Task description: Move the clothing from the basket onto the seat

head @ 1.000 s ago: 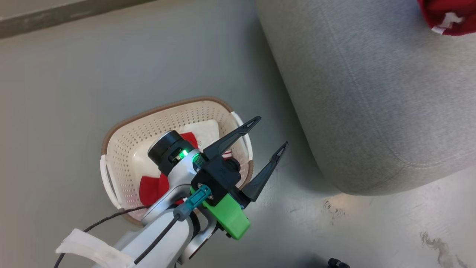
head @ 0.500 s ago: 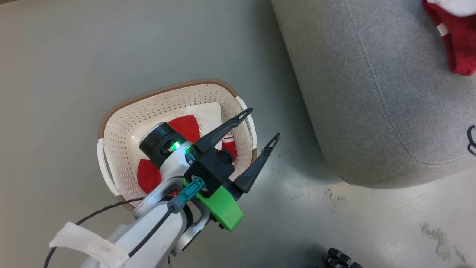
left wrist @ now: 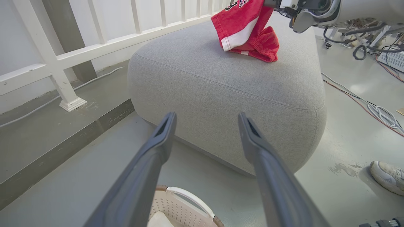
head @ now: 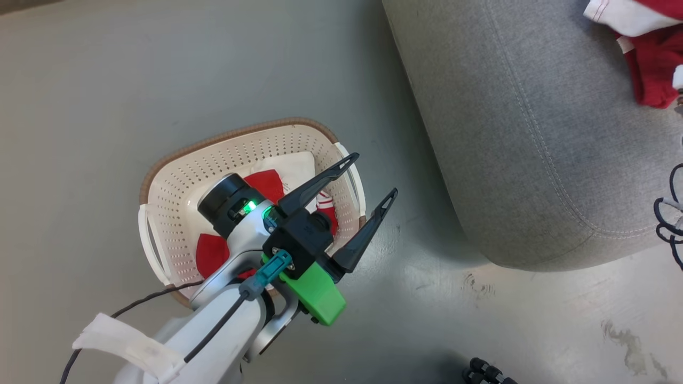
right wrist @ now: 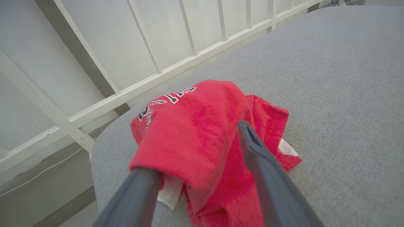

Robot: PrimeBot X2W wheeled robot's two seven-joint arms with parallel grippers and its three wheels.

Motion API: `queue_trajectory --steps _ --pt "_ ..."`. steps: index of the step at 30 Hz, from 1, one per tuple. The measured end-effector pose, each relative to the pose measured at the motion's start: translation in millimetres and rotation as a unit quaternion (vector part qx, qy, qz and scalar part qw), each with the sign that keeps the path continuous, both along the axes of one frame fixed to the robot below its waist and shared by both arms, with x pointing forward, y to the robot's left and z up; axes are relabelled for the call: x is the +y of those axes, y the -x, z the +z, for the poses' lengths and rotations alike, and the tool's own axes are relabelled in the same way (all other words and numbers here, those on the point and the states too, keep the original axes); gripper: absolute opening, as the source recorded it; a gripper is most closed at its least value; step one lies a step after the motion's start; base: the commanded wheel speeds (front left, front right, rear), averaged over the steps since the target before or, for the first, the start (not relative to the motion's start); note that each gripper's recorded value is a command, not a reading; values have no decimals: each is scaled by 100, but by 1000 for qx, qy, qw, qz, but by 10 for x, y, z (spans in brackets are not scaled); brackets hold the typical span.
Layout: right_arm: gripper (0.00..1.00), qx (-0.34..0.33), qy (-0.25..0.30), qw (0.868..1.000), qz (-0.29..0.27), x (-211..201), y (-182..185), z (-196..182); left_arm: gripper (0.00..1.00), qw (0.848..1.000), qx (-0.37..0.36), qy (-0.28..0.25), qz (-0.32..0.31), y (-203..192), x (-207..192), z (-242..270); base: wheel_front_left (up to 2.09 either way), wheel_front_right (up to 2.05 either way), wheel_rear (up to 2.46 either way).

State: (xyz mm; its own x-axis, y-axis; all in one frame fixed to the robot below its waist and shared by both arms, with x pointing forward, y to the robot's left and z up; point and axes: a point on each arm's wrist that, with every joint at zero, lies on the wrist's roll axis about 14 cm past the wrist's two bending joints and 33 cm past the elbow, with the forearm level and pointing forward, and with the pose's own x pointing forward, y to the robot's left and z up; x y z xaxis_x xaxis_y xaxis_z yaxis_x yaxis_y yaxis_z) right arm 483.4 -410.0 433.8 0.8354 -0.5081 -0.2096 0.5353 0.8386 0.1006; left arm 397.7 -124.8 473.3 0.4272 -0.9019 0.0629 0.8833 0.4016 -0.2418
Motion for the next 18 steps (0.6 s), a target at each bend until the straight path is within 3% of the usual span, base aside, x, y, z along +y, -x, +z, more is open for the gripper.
queue_trajectory --steps 18 --pt "100 35 -18 996 78 525 205 -198 100 999 -34 7 12 51 27 246 0 0 0"
